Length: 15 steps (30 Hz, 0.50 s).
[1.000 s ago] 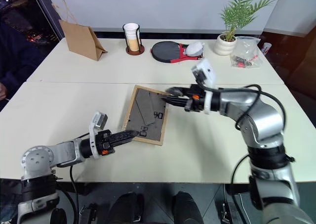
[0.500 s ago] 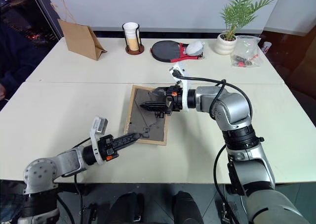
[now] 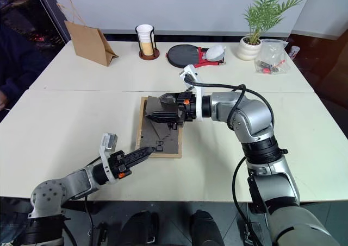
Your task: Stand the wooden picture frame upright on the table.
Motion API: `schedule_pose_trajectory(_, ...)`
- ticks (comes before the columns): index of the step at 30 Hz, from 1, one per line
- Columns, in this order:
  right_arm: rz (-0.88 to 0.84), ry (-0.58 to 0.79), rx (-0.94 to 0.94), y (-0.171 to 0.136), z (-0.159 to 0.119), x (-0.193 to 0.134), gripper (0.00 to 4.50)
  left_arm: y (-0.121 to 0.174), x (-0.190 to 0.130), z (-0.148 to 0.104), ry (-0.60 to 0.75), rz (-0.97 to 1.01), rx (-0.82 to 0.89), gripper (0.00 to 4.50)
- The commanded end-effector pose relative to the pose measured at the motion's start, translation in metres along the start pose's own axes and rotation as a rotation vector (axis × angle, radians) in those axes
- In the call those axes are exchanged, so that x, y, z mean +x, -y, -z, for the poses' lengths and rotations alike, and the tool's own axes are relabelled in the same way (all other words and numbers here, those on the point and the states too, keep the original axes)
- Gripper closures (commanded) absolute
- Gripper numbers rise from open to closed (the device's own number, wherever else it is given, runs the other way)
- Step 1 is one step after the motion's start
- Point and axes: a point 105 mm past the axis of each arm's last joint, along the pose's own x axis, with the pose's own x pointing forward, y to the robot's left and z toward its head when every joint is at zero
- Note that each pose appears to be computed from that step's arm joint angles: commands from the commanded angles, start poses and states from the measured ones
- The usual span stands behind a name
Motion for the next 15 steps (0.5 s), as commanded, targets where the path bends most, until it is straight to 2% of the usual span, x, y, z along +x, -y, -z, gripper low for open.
schedule_pose_trajectory(1,-0.038,0.06,-0.069,-0.016,-0.023,-0.007,0.04,0.003,0.0,-0.009,0.041,0.041,0.01,3.42)
schedule_pose_trajectory(8,-0.055,0.06,-0.08,-0.029,-0.021,-0.01,0.04,-0.01,0.001,-0.017,0.075,0.042,0.0,3.42)
schedule_pose_trajectory(15,-0.011,0.052,-0.103,-0.022,-0.019,-0.016,0.04,-0.015,0.0,-0.021,0.074,0.062,0.012,3.42)
